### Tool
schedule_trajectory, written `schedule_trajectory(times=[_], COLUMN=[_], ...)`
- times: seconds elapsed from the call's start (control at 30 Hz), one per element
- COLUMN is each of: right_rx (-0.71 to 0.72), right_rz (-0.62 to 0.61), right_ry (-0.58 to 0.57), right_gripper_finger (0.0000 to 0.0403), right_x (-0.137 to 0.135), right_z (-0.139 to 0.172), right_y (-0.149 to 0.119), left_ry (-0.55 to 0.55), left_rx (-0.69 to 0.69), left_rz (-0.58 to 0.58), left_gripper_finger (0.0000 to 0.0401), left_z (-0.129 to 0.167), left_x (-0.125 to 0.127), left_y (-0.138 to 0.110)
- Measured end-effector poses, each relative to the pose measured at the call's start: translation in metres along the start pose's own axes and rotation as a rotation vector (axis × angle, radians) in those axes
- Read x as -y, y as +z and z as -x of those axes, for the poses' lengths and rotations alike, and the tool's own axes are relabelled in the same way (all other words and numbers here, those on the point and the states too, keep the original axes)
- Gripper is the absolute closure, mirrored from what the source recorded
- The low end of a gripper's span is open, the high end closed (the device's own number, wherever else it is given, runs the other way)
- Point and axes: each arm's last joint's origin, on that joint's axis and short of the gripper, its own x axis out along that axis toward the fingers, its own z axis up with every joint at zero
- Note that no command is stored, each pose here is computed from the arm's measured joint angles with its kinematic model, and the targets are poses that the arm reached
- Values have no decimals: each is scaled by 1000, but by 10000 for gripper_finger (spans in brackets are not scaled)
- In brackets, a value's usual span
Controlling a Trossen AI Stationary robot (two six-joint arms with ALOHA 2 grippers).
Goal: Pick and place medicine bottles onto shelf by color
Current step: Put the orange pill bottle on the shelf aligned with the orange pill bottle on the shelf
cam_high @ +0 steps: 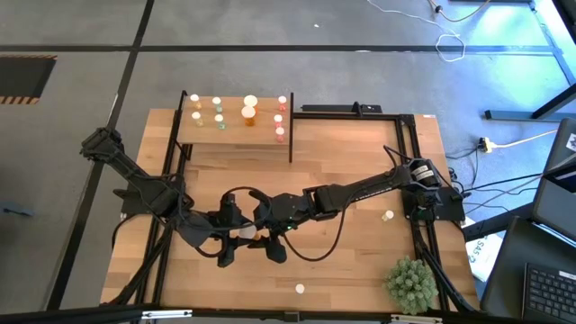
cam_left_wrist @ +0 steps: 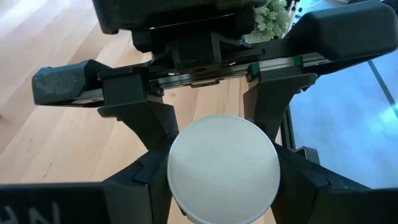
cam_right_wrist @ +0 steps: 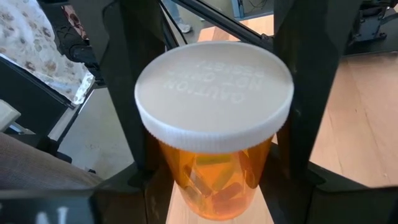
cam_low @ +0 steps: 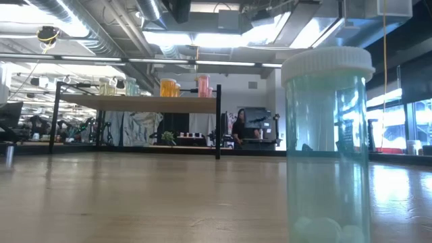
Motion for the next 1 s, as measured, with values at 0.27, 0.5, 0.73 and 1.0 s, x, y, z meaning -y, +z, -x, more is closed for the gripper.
schedule_trajectory(times=[0.27, 0.5, 0.73, 1.0], right_rx=[-6, -9, -16, -5], right_rz=[-2, -7, -8, -6], right_ry=[2, 7, 5, 4], right_gripper_finger=[198, 198, 199, 199], right_x=[0, 0, 0, 0], right_z=[0, 0, 0, 2], right_y=[-1, -1, -1, 1], left_ry=[-21, -42, -38, -44], left_rx=[-21, -34, -31, 2], left_rz=[-6, -24, -46, -41], left_gripper_finger=[199, 180, 178, 178], left_z=[-3, -3, -3, 9], left_x=[-4, -3, -4, -8], left_y=[2, 2, 2, 8])
